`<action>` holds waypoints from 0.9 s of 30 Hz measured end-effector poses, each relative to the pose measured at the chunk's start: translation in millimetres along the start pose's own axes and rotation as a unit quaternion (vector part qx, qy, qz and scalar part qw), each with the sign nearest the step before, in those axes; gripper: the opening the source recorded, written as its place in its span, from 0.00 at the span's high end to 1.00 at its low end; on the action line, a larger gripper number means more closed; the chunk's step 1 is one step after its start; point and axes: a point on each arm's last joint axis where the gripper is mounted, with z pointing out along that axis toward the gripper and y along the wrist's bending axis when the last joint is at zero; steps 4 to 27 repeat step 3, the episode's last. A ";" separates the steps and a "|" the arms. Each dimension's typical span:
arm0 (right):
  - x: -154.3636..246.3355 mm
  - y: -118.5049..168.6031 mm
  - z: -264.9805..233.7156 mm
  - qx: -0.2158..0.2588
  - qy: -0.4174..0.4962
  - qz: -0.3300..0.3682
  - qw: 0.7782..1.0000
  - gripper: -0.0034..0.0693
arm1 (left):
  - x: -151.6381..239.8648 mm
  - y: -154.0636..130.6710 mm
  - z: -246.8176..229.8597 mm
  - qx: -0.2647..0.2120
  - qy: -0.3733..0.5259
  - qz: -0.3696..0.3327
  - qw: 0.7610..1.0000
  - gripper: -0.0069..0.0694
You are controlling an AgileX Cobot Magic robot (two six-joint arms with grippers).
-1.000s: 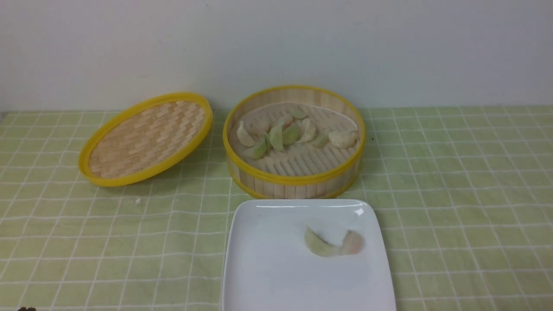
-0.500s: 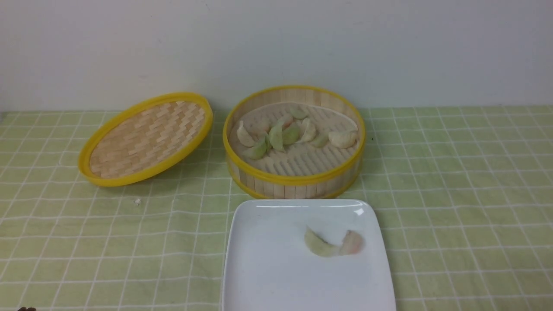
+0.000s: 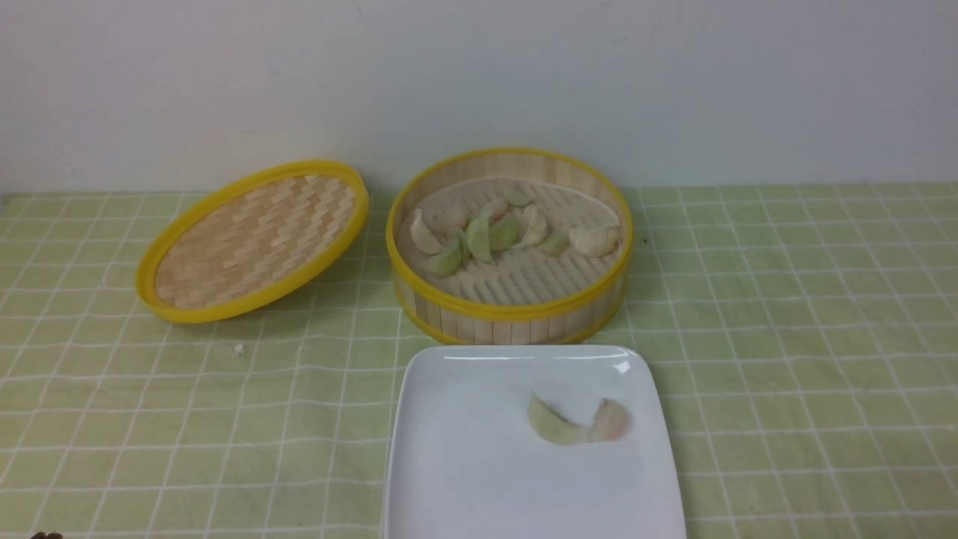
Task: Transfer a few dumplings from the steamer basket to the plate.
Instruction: Use the right arm to put the dumpling into the plate
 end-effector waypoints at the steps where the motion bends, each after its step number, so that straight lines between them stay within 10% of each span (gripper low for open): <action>1: 0.0 0.0 0.0 0.000 0.000 0.000 1.000 0.97 | 0.0 0.0 0.0 0.000 0.000 0.000 1.000 0.92; 27: 0.0 0.0 0.0 0.000 0.000 0.000 1.000 0.97 | 0.0 0.0 0.0 0.000 0.000 0.000 1.000 0.92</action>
